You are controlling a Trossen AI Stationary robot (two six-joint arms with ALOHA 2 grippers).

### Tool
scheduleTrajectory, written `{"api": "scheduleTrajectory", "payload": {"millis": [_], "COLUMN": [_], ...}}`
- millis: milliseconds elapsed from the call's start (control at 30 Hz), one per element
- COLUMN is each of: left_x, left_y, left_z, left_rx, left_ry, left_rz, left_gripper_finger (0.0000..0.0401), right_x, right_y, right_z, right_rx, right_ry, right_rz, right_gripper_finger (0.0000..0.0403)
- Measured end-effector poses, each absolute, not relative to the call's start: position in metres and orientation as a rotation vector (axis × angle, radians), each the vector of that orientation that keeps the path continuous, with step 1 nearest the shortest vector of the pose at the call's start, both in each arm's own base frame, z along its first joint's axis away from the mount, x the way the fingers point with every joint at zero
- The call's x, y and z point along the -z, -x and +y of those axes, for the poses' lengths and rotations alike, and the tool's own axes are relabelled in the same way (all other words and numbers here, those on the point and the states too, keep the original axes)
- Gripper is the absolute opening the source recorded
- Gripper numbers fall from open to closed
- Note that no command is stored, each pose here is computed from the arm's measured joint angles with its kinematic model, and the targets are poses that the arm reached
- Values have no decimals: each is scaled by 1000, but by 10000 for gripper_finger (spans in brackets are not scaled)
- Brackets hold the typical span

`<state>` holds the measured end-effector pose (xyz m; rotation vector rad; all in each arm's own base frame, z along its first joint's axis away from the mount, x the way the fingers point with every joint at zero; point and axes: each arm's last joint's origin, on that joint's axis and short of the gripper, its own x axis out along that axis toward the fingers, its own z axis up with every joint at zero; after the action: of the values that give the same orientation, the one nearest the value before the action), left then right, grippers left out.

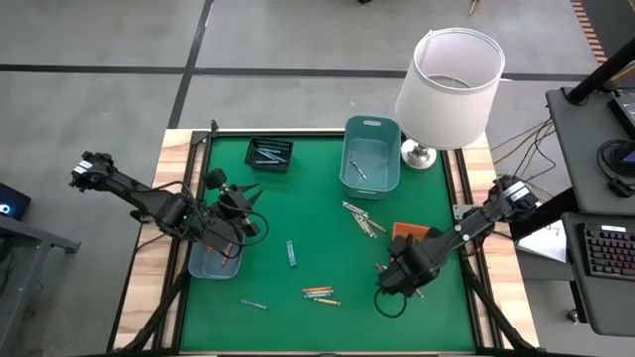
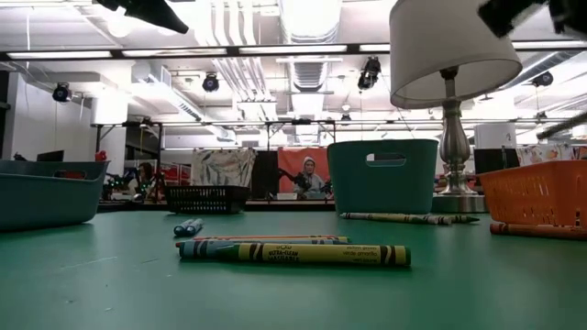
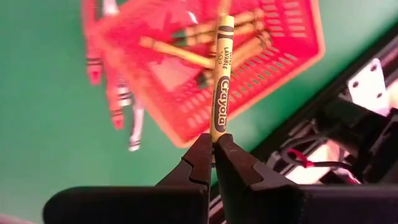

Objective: Sort crayons
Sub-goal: Put the green crayon into the orange bin, then put the blue crayon into the black bin

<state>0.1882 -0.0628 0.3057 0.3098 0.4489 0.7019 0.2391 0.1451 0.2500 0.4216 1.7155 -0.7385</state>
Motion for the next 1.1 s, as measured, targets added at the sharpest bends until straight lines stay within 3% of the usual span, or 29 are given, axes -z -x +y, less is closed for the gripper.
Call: {"api": "scheduleTrajectory", "payload": {"millis": [333,633,800,1100], "left_x": [-306,-308,-308,-310], "left_y": [-189,-190,-192,-196], "left_z": [-63,-64,-65,-71], "left_rx": [-701,-700,-651,-479], "left_ry": [-310,-284,-252,-153], "left_rz": [445,425,428,439], "left_gripper_finger": [64,64,64,64], "right_x": [-230,-236,-236,-236], "right_y": [-224,-227,-227,-230], "right_z": [123,117,117,116], "right_rx": [833,785,760,692], "right_ry": [-386,-439,-410,-311], "right_rz": [1624,1554,1559,1524], "right_gripper_finger": [11,69,86,82]}}
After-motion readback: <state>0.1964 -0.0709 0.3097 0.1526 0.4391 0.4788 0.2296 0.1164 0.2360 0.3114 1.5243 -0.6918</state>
